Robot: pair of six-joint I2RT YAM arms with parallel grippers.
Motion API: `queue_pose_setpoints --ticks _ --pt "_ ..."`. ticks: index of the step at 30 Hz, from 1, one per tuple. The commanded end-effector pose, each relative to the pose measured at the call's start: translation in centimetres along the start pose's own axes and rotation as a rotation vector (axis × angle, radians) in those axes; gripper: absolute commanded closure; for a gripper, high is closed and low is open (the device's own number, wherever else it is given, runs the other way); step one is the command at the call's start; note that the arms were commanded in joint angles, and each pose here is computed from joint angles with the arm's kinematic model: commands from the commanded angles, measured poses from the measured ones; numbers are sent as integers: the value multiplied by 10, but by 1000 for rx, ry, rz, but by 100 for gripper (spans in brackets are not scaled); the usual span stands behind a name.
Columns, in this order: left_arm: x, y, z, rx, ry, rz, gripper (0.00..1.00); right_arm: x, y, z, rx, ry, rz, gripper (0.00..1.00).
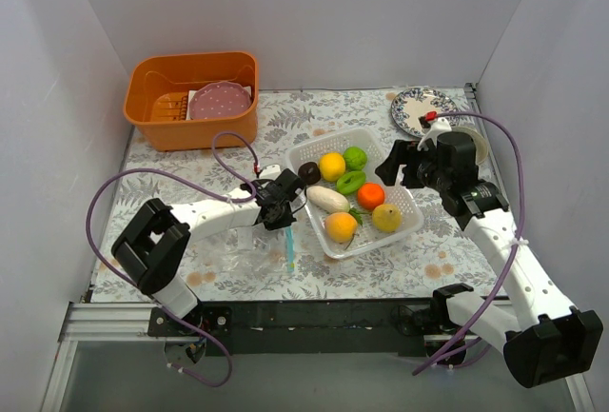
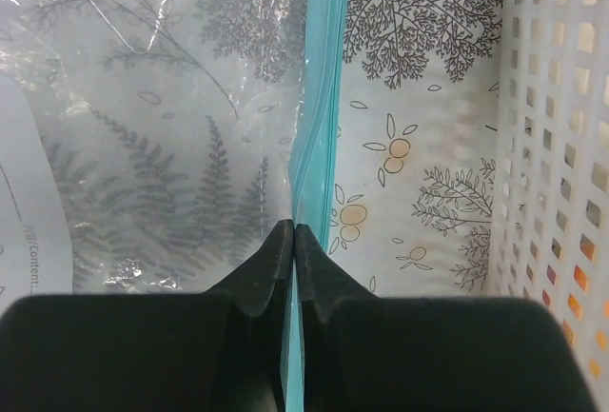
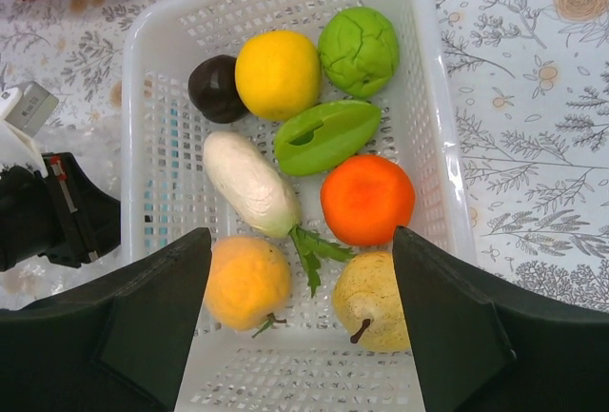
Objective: Place the food in the zip-top bag and seal the zipper
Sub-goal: Pick up the zipper food storage bag at the center of the board.
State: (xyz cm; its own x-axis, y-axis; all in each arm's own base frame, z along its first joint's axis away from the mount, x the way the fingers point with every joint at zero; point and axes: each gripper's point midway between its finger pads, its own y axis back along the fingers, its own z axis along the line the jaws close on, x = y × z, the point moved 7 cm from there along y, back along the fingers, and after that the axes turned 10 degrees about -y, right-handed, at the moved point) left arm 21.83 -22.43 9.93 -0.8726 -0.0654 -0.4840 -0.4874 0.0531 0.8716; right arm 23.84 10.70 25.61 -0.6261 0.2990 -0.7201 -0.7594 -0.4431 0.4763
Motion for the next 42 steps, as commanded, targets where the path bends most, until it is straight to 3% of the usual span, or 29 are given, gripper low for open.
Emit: queue_pose_setpoints --ticks 1,7,15,20,33,42 --pt "-11 18 2 27 19 -78 100 7 1 4 -53 -24 19 17" --pt "-18 38 3 73 22 -106 100 15 -2 9 -135 -41 65 27" --pt "-33 90 12 180 39 -204 100 28 -9 49 -406 -88 174 24" --pt "-34 112 18 240 69 -234 100 38 -18 85 -508 -59 242 30" --pt "-42 127 14 285 63 -257 100 89 -63 159 -580 3 387 32" --pt "-42 138 17 313 74 -271 100 97 -92 165 -533 30 417 37"
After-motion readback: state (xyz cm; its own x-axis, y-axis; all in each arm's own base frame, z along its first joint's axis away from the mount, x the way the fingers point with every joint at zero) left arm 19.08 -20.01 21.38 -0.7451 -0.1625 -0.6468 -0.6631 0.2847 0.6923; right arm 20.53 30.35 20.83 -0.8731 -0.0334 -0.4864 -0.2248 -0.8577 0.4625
